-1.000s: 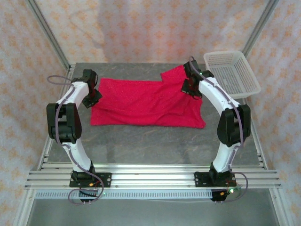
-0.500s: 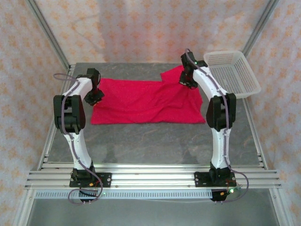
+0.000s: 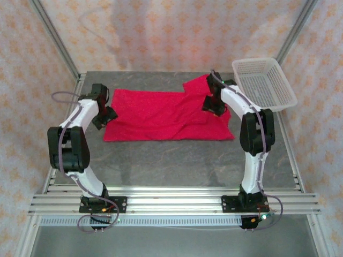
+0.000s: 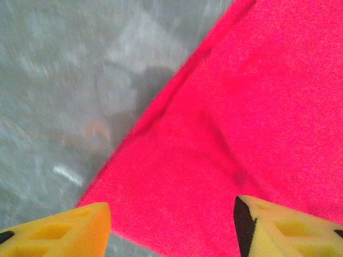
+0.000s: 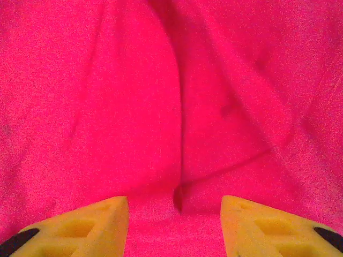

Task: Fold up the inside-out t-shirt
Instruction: Smooth out the T-shirt at the center of the table.

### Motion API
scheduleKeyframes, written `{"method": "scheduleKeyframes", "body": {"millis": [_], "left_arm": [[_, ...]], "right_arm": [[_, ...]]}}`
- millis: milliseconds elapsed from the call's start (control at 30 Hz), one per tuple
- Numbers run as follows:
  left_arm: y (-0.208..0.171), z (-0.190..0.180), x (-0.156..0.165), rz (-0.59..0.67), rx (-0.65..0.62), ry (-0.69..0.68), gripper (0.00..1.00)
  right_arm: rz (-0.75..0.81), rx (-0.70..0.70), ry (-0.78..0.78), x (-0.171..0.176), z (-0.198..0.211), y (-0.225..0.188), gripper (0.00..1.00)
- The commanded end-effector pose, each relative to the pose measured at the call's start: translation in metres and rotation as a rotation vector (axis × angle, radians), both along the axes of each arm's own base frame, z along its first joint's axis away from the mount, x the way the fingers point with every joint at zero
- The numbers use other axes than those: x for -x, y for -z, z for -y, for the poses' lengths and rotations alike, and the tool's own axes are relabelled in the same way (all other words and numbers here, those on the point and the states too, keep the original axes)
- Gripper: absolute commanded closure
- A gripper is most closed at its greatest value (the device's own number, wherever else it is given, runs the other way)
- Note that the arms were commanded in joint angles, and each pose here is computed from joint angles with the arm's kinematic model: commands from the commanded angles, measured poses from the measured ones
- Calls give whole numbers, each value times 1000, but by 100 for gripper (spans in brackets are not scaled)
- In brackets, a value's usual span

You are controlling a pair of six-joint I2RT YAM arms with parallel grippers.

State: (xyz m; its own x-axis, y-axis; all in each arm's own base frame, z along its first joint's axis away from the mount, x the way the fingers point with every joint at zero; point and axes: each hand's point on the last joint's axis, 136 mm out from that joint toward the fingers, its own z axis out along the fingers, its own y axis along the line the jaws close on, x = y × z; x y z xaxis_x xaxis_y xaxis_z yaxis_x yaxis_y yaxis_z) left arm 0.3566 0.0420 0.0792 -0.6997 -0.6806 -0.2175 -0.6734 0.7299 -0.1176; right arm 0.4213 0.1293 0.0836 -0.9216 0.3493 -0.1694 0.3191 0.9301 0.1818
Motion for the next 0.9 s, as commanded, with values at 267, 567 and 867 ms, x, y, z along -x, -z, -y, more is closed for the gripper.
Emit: {"method": "scheduleKeyframes", "body": {"millis": [267,567,867], "left_arm": [[54,26,31,-53,116,26,38],[50,20,32,-57,98,24,39],[42,18,29,-39,94,16,39]], "right_arm": [[21,-161,63,-1,-30,36,53],[34,-146,71,-5,-28,30,100],[145,-173,40,-25,-41,-23,100]]}}
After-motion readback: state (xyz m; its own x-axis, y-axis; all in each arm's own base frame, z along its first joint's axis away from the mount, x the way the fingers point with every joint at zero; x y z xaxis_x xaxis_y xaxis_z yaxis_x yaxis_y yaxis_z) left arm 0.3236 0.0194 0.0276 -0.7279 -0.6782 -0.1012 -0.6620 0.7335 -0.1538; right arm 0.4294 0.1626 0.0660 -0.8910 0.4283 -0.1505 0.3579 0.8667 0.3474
